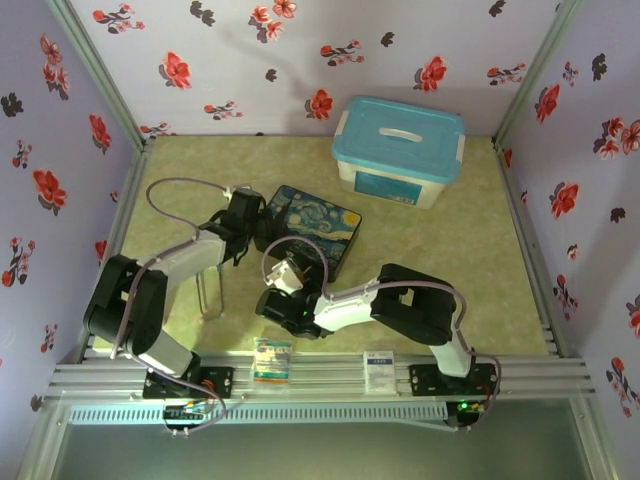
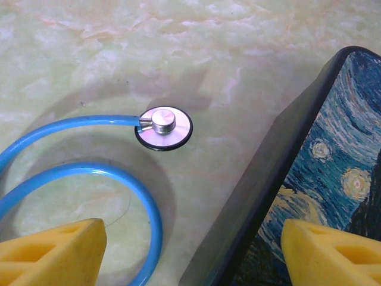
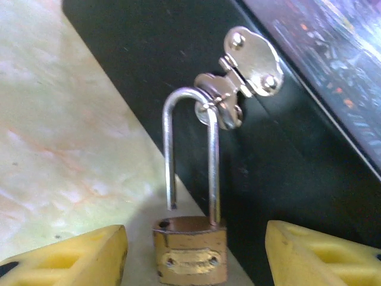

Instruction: Unlock the padlock with the key

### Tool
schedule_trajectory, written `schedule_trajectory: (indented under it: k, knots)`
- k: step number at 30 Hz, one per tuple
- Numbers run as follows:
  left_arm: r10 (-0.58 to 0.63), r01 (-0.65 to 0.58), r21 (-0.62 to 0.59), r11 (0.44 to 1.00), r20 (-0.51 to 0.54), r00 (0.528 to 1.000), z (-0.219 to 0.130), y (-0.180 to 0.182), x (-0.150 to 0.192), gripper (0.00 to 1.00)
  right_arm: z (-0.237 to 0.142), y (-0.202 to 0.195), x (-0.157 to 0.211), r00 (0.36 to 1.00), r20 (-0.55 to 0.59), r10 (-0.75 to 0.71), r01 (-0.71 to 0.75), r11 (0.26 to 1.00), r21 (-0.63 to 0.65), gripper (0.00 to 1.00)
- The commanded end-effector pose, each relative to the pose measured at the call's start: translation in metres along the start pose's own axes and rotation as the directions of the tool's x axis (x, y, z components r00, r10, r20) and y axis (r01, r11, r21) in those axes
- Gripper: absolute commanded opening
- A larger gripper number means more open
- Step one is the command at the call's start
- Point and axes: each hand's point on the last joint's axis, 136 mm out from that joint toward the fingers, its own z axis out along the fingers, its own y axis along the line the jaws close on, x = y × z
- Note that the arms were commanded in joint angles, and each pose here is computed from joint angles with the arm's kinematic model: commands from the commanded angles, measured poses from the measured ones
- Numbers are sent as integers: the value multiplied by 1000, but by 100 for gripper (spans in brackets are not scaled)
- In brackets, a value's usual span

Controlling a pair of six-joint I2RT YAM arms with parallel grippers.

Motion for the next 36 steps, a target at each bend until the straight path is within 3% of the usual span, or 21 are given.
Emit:
schedule_trajectory:
  k: [1,5,10,15,17,20,23,27,31,33,36]
  knots:
    - [4,-4,16,1000,-4,1000,7,-4,0,73,10,-19,23,1000,-24,-18,20,997,78,58]
    - [-4,5,46,999,-21,1000,13,-10,7,70,15,-12,20,999,48,24,-23,1000,-16,31]
    - [4,-2,56,998,-40,999,15,-13,14,68,-1,-3,8,984,99,149,-122,964,-236,23]
    - [8,-4,72,997,-52,999,15,-20,20,64,-14,-8,9,916,-20,400,-351,776,-524,15]
    - [9,-4,82,997,-56,998,14,-22,23,64,-11,-12,12,875,-84,476,-431,690,-581,15]
    - [4,0,82,997,-58,998,14,-21,27,63,-11,-10,10,802,-180,570,-512,501,-697,14]
    - [11,-6,81,997,-59,998,13,-19,29,62,-7,-10,14,765,-214,607,-544,433,-719,13]
    - [15,-10,83,996,-56,998,10,-17,30,56,-9,-12,15,765,-198,612,-535,435,-724,9]
    - [10,-5,91,996,-45,999,5,-18,27,56,-9,-22,17,776,-174,606,-532,481,-697,13]
    - [8,-5,98,995,-34,999,0,-18,23,57,-6,-36,24,791,-141,595,-540,571,-618,16]
    - [7,-4,103,995,-27,1000,-4,-19,19,63,-8,-50,33,916,-84,392,-388,813,-434,33]
